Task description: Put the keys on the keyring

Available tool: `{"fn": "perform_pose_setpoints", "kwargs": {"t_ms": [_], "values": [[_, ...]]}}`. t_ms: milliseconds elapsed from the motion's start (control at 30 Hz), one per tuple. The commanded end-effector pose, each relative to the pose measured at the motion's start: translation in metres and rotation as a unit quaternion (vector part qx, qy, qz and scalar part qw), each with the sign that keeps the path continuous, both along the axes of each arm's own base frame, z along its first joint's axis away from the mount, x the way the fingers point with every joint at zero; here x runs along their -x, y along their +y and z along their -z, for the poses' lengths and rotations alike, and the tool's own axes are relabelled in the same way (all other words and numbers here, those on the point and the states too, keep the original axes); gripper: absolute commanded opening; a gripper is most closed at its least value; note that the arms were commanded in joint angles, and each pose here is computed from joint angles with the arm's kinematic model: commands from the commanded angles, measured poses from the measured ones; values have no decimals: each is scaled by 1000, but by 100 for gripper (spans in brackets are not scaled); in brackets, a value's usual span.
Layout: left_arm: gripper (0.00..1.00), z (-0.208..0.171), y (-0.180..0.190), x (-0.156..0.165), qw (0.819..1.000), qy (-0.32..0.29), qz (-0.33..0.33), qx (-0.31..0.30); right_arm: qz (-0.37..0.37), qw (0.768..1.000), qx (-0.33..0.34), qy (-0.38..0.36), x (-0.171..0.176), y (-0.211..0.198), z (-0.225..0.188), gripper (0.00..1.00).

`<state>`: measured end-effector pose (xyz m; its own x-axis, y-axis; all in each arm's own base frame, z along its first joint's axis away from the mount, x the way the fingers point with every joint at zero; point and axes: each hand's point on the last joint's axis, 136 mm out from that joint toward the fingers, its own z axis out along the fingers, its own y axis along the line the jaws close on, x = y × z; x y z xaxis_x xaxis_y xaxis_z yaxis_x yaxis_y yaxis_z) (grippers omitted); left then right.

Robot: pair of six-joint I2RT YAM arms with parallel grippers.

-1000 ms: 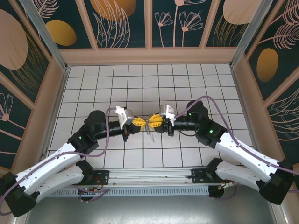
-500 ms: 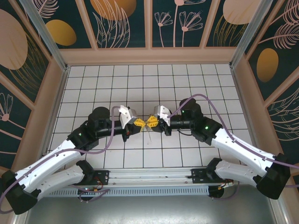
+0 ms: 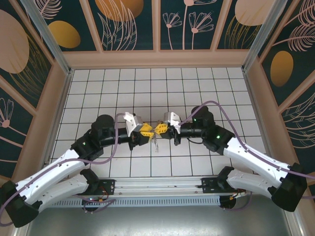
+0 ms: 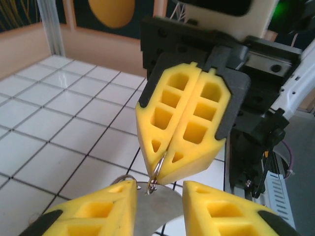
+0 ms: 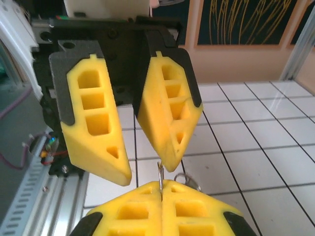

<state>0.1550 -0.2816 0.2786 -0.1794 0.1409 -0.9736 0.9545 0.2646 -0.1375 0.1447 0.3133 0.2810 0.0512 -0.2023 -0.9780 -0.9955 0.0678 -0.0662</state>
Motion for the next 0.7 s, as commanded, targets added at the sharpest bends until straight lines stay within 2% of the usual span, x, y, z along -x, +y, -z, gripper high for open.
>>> {"fn": "perform_pose_setpoints", "kwargs": {"t_ms": [0,233,667], "values": [[33,-21,0,13,997,-17,23,73,-33,995,-91,-14,15,-5,-38,0],[34,-33,4,26,991,-25,48,124,-70,986,-151,8,29,-9,-48,0],[32,-44,1,30,987,-37,66,143,-92,983,-158,28,34,-7,-45,0]]}}
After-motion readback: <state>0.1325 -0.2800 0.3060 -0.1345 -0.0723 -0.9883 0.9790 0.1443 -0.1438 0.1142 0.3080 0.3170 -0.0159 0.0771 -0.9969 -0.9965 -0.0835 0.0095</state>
